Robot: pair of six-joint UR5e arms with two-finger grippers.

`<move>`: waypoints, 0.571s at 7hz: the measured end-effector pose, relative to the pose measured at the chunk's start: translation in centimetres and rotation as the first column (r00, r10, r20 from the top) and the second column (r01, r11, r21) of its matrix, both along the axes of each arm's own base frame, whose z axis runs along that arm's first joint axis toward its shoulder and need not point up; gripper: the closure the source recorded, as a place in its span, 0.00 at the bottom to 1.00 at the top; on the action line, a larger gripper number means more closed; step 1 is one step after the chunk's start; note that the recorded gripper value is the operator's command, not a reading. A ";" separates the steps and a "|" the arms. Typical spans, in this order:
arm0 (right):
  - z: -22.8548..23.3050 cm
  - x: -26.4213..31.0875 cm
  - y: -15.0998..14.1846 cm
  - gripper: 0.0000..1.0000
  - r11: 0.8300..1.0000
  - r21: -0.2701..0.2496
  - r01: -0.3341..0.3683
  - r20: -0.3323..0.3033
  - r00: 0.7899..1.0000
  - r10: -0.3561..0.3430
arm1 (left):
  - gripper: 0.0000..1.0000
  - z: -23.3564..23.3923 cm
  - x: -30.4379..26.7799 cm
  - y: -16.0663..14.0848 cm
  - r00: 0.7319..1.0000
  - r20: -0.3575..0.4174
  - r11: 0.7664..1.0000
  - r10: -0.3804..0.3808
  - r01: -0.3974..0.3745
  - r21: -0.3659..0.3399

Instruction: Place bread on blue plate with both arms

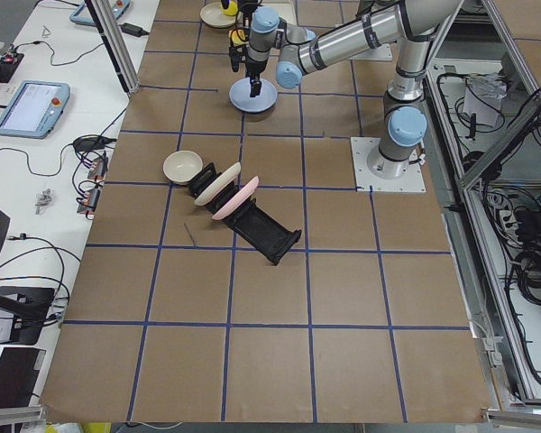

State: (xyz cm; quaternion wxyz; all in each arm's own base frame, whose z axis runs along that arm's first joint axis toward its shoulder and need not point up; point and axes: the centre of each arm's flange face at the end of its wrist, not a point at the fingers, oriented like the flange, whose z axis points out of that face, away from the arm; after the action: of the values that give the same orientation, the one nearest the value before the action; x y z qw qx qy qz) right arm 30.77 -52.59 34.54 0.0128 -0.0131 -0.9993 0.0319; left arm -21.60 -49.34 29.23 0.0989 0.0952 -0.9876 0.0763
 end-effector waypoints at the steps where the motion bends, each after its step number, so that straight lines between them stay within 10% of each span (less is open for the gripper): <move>1: -1.7 3.0 0.5 0.84 1.000 -0.019 0.003 0.006 1.000 -0.003 | 0.00 1.0 0.5 -0.6 0.999 0.013 0.999 -0.039 0.039 0.016; 4: -6.2 6.7 1.4 0.84 1.000 0.019 -0.012 0.004 1.000 0.012 | 0.00 4.8 2.1 -2.3 0.984 0.070 0.986 -0.162 0.158 0.061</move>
State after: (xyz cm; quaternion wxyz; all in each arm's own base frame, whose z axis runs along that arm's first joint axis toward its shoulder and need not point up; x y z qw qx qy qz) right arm 37.45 -51.21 28.32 0.0108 -0.0071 -0.9997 0.0222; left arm -19.47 -51.68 34.05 0.0649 0.0154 -0.9968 0.0445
